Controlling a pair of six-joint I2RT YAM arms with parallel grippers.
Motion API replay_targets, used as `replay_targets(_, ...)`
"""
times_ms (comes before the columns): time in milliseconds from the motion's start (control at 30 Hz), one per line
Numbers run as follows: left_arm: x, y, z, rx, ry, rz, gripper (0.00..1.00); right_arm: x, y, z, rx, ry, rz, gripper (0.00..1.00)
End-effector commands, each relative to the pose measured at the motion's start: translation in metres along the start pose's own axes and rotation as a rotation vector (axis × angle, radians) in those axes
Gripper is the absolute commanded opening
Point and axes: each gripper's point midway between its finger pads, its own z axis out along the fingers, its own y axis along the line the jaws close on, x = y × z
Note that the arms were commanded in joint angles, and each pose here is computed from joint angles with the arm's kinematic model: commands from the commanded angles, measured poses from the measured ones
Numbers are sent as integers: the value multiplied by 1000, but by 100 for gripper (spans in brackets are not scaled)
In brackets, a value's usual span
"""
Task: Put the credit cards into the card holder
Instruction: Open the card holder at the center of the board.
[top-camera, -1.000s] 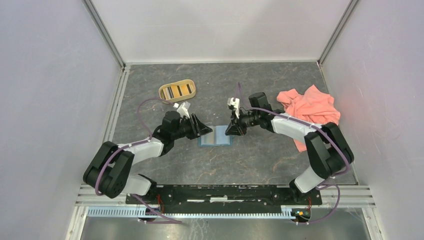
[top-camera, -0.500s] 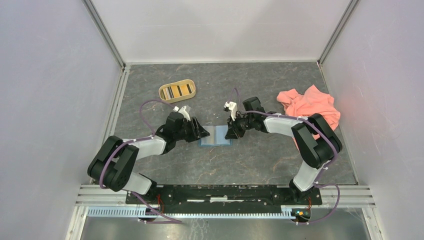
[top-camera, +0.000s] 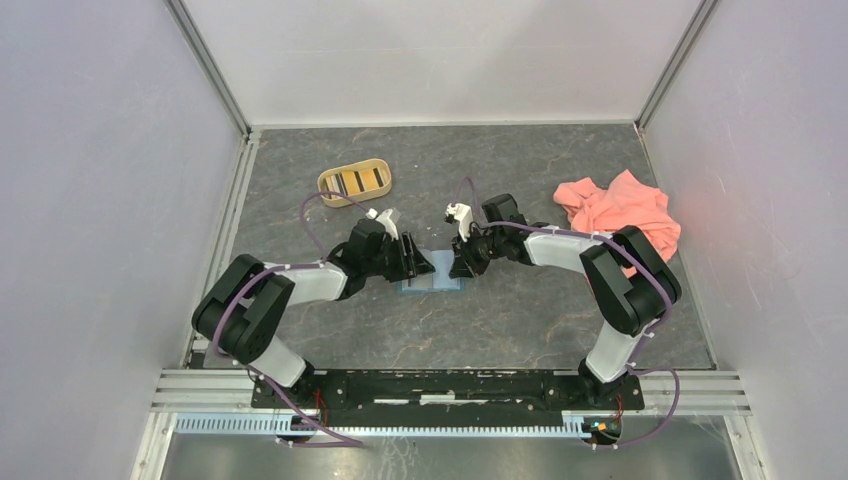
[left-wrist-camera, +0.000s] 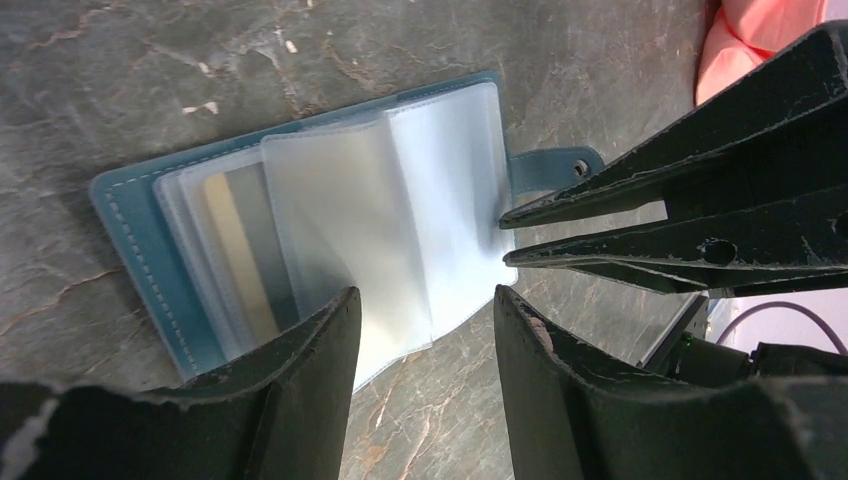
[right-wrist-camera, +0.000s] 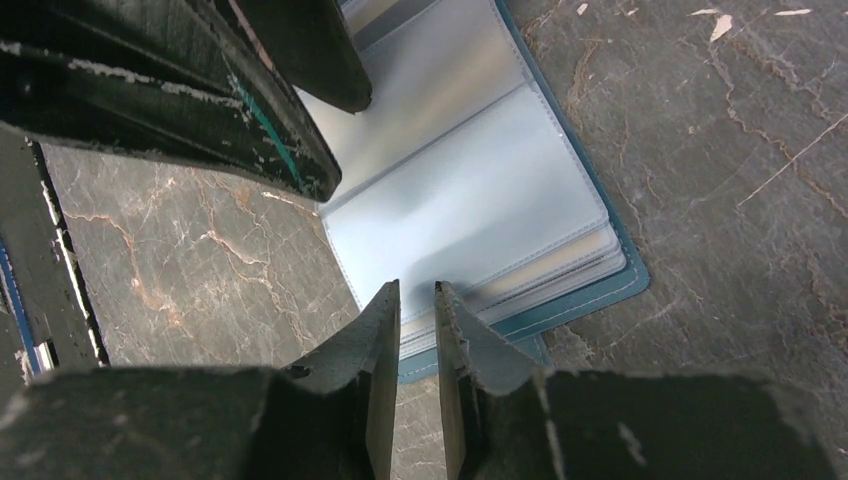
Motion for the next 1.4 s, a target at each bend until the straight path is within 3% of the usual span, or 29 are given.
replay_targets(0,-12,-24,4,82,-20,25,59,-7,-8,0,37,6,-7,26)
replay_targets(233,-21,-43,3,151,-34,19,60,-14,-7,-5,45,-6,-35,28)
replay_targets(400,-43,-20,-15,-44,-130,106,62,-18,-7,-10,54,-20,-49,29)
replay_targets(567,-44,4,-25,-189,-116,151,63,-15,-7,-6,42,-8,-38,29)
replay_targets(1100,-16,16,-3,-182,-4,95,63,-11,-9,-4,45,4,-30,29)
replay_targets(1367,1,1,12,-101,50,61,63,-10,-8,-3,34,6,-27,30)
